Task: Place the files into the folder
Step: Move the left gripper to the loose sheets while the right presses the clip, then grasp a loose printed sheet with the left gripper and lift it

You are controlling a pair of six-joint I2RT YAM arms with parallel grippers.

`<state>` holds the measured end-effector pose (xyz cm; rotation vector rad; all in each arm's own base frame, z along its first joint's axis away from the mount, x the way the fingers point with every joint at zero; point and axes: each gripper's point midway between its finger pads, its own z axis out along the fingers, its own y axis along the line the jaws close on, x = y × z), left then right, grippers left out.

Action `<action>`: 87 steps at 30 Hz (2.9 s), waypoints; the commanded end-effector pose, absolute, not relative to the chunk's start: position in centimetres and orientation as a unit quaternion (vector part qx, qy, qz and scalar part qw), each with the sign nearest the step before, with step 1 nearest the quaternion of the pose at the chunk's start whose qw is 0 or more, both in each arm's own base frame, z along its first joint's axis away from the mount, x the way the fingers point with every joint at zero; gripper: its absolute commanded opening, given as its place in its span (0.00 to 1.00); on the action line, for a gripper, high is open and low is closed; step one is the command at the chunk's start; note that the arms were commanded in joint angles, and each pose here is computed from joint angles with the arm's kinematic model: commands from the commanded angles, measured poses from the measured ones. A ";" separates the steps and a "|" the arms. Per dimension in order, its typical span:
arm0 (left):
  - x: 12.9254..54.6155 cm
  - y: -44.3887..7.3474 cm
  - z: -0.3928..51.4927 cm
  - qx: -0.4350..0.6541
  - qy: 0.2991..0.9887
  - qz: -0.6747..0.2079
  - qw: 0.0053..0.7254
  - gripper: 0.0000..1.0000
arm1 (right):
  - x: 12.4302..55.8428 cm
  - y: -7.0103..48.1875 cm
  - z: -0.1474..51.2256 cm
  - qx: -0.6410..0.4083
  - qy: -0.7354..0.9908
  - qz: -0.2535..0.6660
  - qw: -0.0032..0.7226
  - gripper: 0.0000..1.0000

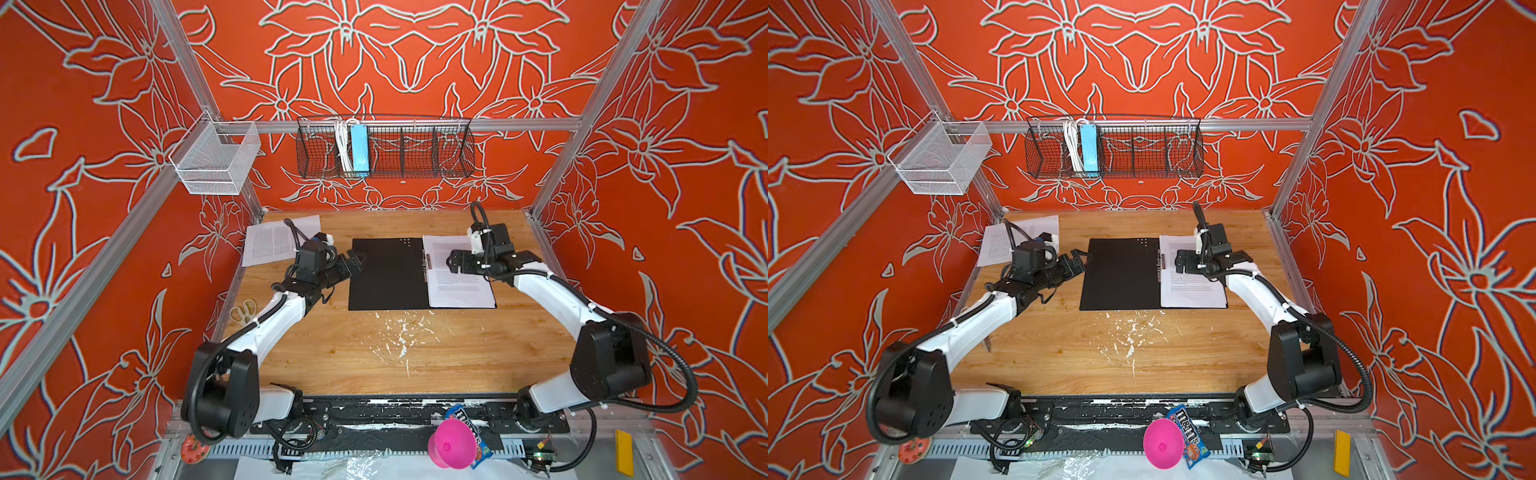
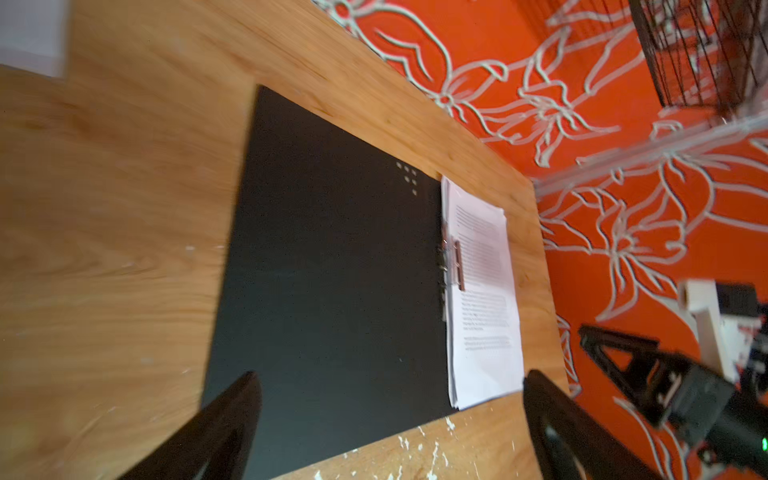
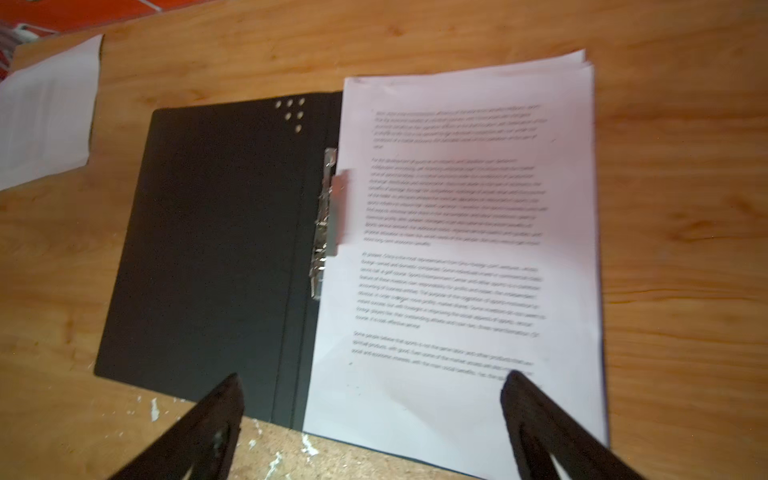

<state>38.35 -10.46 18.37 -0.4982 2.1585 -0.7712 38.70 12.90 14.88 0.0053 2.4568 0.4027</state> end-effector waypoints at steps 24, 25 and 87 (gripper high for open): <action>42.8 9.3 8.8 -0.573 0.722 -0.214 0.325 0.92 | 33.0 21.7 12.5 -0.092 0.892 0.230 0.378 0.98; 43.4 9.8 8.5 -0.578 0.722 -0.206 0.318 0.92 | 33.0 21.9 12.3 -0.094 0.892 0.232 0.376 0.98; 63.5 13.9 8.6 -0.485 0.584 -0.426 0.493 0.77 | 32.6 24.4 10.1 -0.127 0.900 0.250 0.335 0.98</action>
